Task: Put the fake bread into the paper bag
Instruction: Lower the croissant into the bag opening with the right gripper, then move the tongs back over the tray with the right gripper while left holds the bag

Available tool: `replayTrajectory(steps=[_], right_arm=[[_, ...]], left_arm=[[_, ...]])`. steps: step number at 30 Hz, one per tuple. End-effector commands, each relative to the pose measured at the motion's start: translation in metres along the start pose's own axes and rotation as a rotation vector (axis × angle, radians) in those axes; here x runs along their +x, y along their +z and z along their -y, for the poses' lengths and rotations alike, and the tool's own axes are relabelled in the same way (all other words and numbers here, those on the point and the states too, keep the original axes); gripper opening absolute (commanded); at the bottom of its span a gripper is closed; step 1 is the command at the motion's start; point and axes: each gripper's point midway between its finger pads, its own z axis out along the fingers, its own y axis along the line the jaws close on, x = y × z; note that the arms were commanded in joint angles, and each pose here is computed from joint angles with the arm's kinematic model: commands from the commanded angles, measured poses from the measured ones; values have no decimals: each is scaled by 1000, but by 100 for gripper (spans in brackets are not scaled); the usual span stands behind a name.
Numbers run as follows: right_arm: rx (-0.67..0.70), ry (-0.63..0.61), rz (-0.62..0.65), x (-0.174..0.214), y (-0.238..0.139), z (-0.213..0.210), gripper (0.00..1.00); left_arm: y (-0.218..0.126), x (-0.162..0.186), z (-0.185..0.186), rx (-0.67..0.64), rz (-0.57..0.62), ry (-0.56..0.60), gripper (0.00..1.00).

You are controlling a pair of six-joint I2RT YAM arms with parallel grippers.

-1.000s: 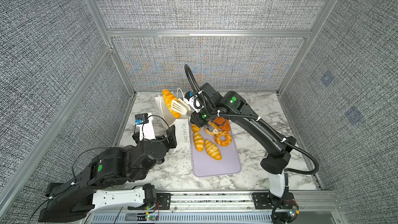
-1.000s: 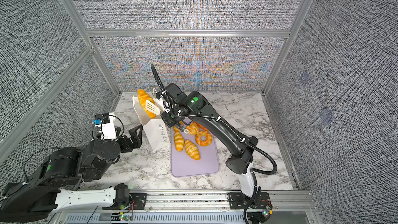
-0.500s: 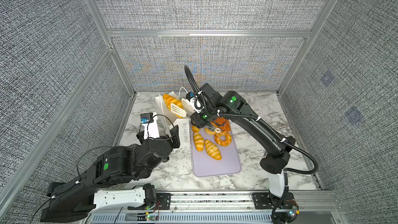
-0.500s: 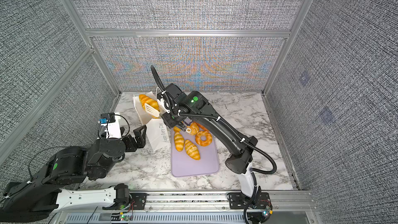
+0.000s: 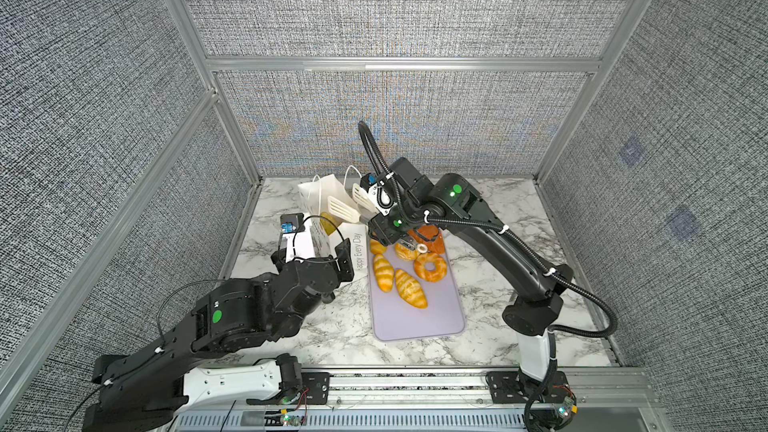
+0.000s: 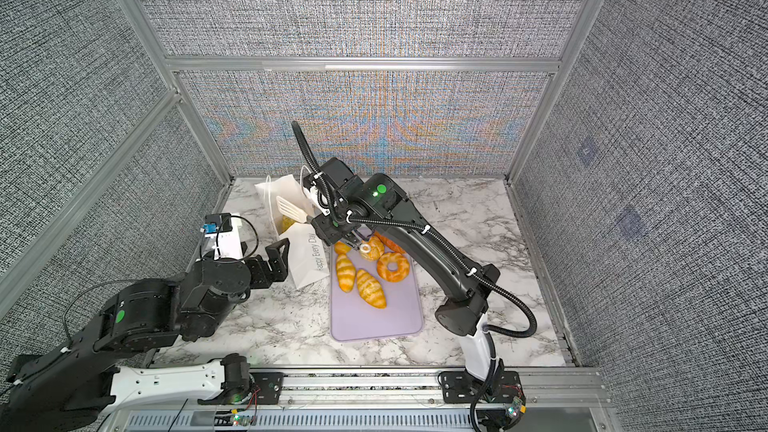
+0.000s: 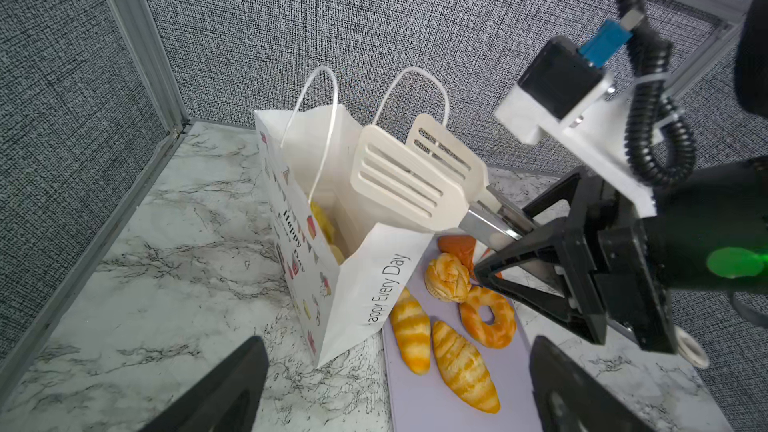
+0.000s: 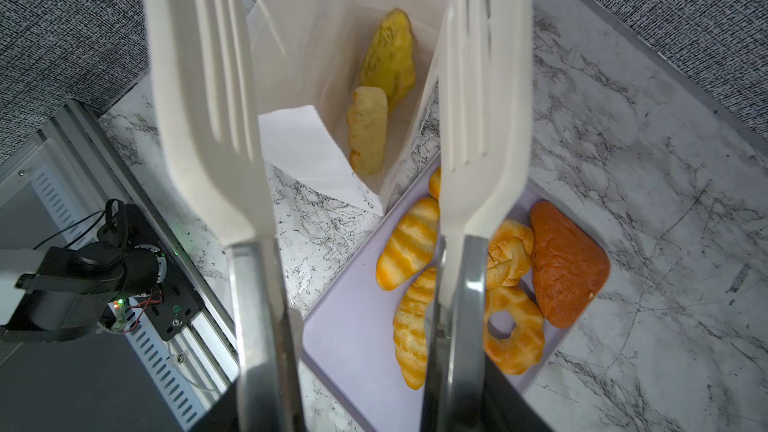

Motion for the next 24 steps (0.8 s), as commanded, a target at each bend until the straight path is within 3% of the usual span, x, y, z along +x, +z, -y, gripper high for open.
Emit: replayTrajectory(steps=[1,10,19,24], right_arm=[[1,-3,35,-3,-17,0,58],[72,-3,35,24,-53,17,58],[187,80,-58,97,-68,61,58],[181,108,-147,143,-59,63,58]], left_arm=[[5,3,9,20,-12,29,99],[23,13,39,60,-67,128,99],[59,24,49,118,-112,106,99],[75,29,49,145,-129,88,99]])
